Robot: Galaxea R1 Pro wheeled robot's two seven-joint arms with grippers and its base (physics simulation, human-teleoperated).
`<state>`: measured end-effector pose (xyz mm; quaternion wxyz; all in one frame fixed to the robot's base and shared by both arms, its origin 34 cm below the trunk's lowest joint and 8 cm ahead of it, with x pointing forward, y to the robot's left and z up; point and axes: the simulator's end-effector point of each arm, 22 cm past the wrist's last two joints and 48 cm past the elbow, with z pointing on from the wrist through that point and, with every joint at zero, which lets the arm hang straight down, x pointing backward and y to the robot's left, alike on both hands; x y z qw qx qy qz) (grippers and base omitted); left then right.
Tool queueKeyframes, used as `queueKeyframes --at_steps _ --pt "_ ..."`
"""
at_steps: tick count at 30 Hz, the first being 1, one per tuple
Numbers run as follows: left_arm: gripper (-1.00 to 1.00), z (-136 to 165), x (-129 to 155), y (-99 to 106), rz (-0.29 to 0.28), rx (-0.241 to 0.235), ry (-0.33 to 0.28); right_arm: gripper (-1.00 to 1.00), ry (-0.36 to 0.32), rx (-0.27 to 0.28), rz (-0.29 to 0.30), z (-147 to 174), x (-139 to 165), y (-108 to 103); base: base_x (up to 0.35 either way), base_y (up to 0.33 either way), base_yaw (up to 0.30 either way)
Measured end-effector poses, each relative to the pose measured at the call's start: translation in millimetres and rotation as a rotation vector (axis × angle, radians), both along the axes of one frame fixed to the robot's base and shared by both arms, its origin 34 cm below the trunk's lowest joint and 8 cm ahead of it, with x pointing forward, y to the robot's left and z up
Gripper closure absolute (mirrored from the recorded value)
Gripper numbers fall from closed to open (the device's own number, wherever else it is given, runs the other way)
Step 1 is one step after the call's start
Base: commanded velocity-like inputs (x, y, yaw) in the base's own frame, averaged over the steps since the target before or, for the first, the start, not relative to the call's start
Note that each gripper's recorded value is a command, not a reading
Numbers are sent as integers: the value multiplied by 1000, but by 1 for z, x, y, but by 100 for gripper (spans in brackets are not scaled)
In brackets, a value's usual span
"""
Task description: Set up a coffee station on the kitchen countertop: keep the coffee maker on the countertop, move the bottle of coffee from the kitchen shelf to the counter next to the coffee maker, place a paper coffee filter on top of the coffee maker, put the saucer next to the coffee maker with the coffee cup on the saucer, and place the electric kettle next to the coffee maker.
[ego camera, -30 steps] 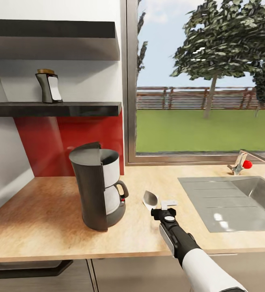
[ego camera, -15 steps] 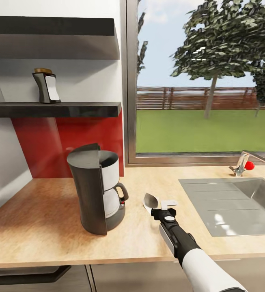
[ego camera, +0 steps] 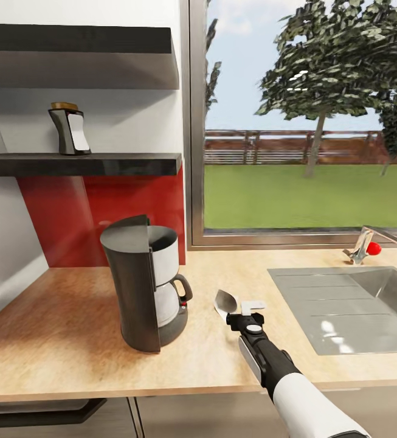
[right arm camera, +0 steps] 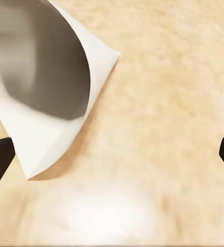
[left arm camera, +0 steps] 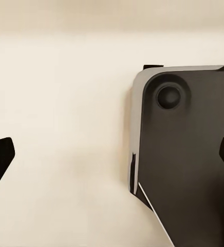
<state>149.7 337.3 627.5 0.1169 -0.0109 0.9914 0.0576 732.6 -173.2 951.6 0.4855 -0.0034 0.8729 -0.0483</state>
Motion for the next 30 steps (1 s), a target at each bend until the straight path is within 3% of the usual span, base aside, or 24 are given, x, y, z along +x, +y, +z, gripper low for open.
queueKeyframes --at_steps 30 --pt "-100 -1 -4 -6 2 -6 15 -100 -8 -9 -8 -1 1 -10 40 0 0"
